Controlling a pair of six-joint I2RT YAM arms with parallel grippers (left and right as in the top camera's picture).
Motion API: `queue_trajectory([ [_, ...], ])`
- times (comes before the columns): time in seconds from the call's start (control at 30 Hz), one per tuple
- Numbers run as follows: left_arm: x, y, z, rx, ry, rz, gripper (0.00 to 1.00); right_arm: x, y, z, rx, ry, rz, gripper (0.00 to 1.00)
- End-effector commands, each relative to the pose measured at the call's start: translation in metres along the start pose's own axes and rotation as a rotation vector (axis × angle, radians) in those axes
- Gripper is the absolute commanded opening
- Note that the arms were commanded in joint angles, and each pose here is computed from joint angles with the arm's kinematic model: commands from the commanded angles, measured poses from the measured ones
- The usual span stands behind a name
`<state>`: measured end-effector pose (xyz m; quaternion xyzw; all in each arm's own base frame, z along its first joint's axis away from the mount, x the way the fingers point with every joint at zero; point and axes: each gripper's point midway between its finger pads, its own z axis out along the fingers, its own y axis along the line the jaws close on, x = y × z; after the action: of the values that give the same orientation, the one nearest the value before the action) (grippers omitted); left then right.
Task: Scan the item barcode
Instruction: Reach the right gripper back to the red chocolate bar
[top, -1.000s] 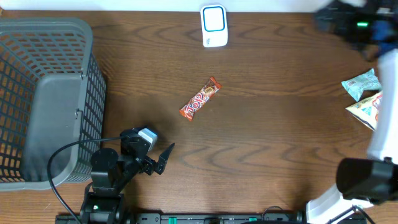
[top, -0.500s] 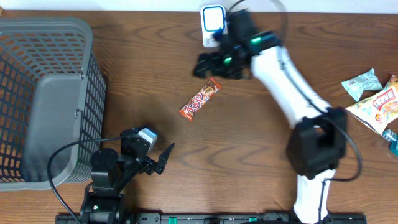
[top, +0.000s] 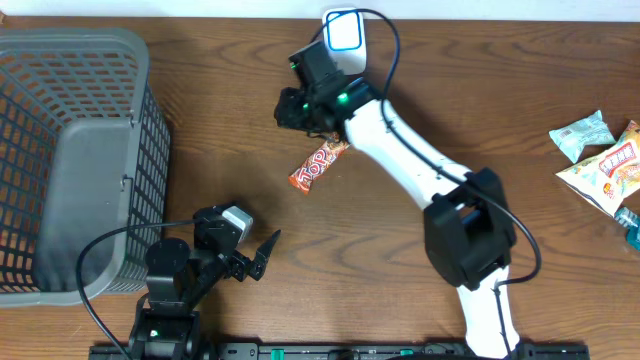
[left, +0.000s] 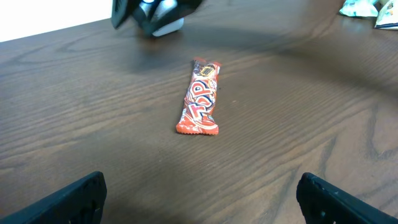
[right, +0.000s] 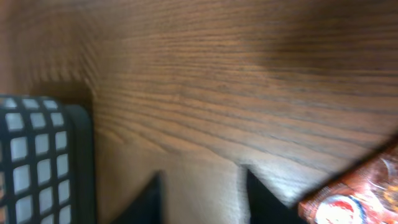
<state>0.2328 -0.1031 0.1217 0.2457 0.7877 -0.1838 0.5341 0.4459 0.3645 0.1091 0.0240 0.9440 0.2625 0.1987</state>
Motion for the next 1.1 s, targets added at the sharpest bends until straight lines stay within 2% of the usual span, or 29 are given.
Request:
queue_trajectory([
  [0.0,0.0,0.002,0.0,-0.008,-0.003,-0.008,0.98,0.006,-0.01,0.026,0.103,-0.068,0.03,0.13],
  [0.23,0.0,0.002,0.0,-0.008,-0.003,-0.008,0.98,0.024,-0.023,0.07,0.115,-0.044,0.027,0.02],
  [0.47,0.0,0.002,0.0,-0.008,-0.003,-0.008,0.98,0.055,-0.059,0.084,0.227,0.07,0.04,0.01],
  [0.77,0.0,0.002,0.0,-0.008,-0.003,-0.008,0.98,0.08,-0.13,0.052,0.551,0.166,0.043,0.01],
  [1.07,0.0,0.002,0.0,-0.008,-0.003,-0.008,0.98,0.095,-0.194,-0.005,0.85,0.273,0.127,0.02],
])
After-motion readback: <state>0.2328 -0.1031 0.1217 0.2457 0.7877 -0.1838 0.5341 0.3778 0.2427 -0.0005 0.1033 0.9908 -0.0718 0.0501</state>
